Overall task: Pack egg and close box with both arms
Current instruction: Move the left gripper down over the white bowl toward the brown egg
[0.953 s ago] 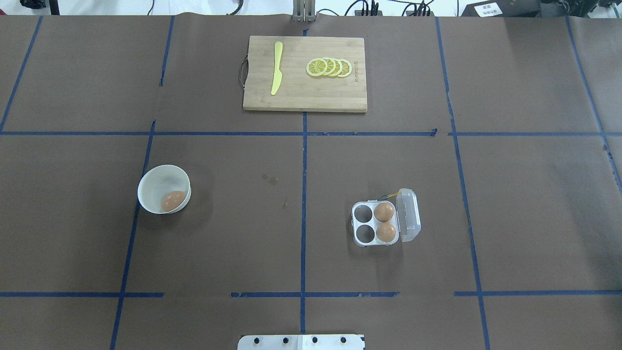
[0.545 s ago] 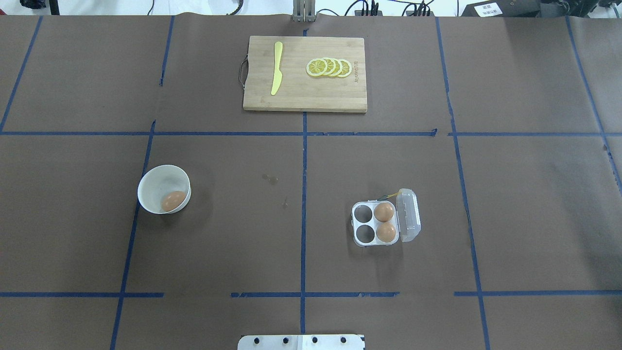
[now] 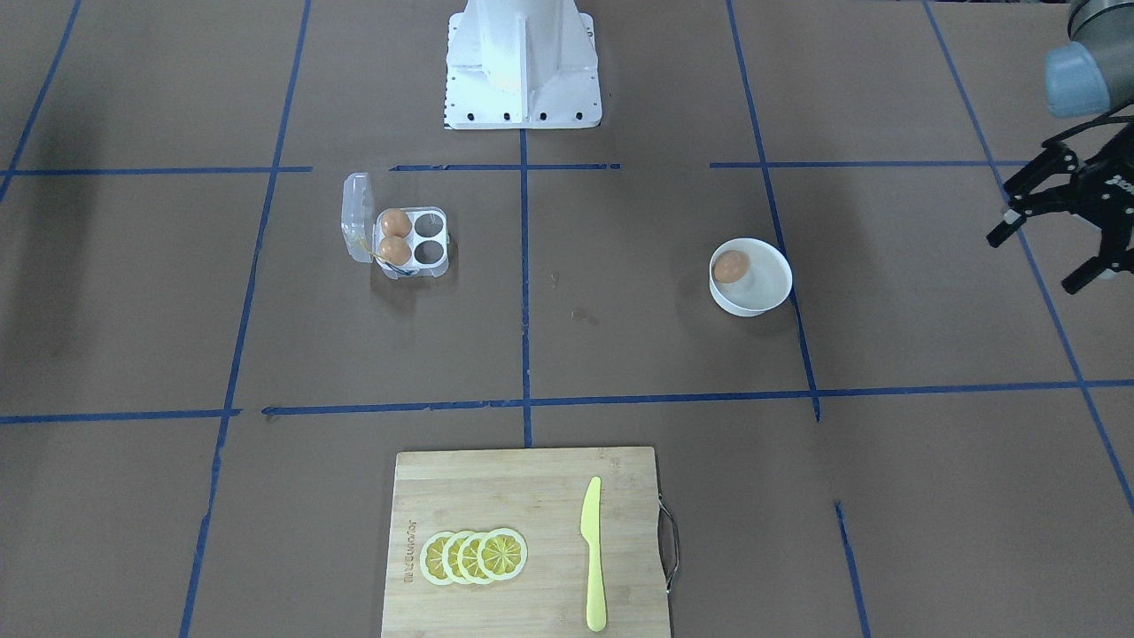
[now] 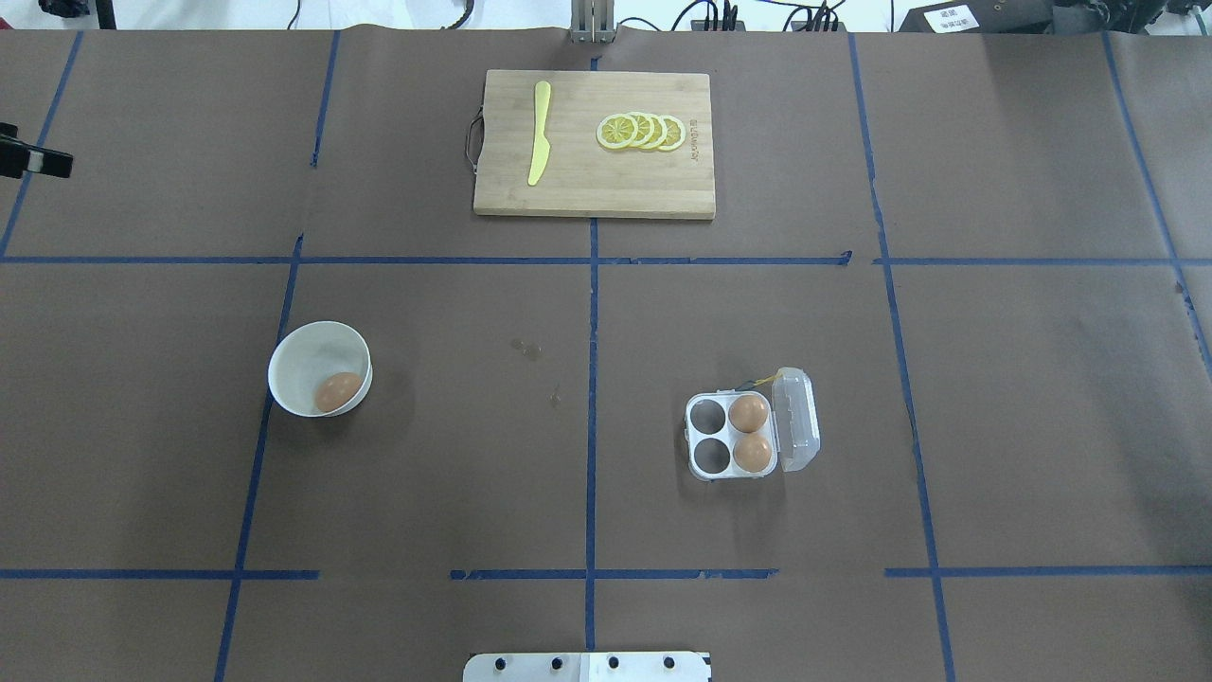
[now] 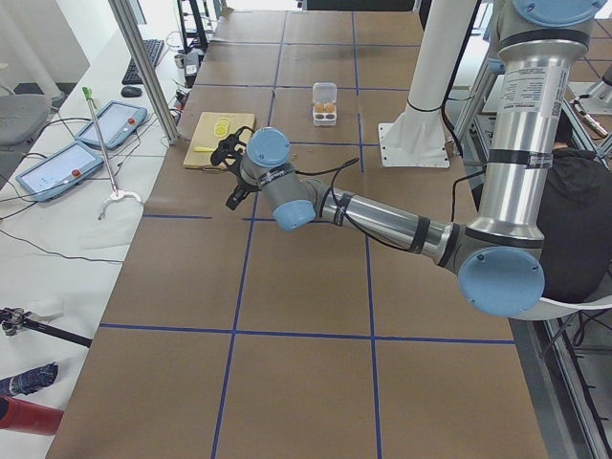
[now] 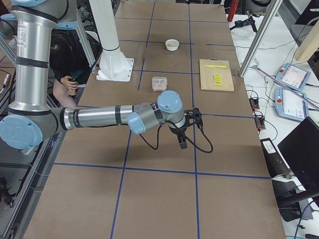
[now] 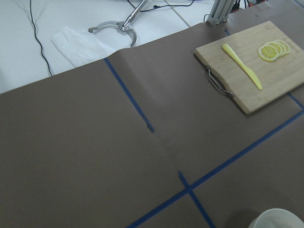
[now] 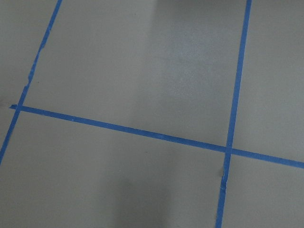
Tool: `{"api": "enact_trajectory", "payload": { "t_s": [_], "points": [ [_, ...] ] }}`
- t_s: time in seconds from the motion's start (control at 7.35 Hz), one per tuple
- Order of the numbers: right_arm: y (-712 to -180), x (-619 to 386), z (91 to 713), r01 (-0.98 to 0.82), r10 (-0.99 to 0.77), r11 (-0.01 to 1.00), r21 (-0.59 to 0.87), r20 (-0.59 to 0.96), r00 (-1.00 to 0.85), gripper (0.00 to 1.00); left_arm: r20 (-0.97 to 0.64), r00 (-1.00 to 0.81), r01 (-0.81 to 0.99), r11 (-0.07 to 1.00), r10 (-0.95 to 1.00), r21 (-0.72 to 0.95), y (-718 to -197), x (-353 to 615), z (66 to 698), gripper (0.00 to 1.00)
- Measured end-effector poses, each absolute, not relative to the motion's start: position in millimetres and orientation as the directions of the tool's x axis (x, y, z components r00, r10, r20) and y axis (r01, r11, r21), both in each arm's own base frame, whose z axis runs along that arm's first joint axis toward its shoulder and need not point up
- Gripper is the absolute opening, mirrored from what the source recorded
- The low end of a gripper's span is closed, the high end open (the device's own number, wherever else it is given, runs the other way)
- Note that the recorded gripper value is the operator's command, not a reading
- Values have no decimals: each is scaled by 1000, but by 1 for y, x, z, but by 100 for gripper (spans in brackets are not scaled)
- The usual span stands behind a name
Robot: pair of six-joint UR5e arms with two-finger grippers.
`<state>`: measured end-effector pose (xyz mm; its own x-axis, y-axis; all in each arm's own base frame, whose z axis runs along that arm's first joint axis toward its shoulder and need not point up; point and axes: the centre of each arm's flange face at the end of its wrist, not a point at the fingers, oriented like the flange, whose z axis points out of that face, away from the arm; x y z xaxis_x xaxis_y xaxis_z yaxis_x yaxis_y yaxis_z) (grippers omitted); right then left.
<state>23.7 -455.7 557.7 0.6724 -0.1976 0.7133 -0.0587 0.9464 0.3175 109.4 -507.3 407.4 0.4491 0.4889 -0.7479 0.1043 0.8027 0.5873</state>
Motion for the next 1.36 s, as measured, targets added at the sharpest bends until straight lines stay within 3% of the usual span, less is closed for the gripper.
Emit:
{"api": "enact_trajectory", "payload": {
  "t_s": [0.82,1.09,1.36],
  "points": [
    [-453,24,561,-54,-198,948,315,712,674,100,-696,441,-40,787,567,616,-436,302,397,100],
    [-453,24,562,-53,-199,948,315,711,674,100,-662,495,-76,787,563,612,-421,341,412,87],
    [-453,24,562,-52,-200,947,316,710,675,100,-652,506,-94,787,565,609,-415,353,417,83]
  ]
}}
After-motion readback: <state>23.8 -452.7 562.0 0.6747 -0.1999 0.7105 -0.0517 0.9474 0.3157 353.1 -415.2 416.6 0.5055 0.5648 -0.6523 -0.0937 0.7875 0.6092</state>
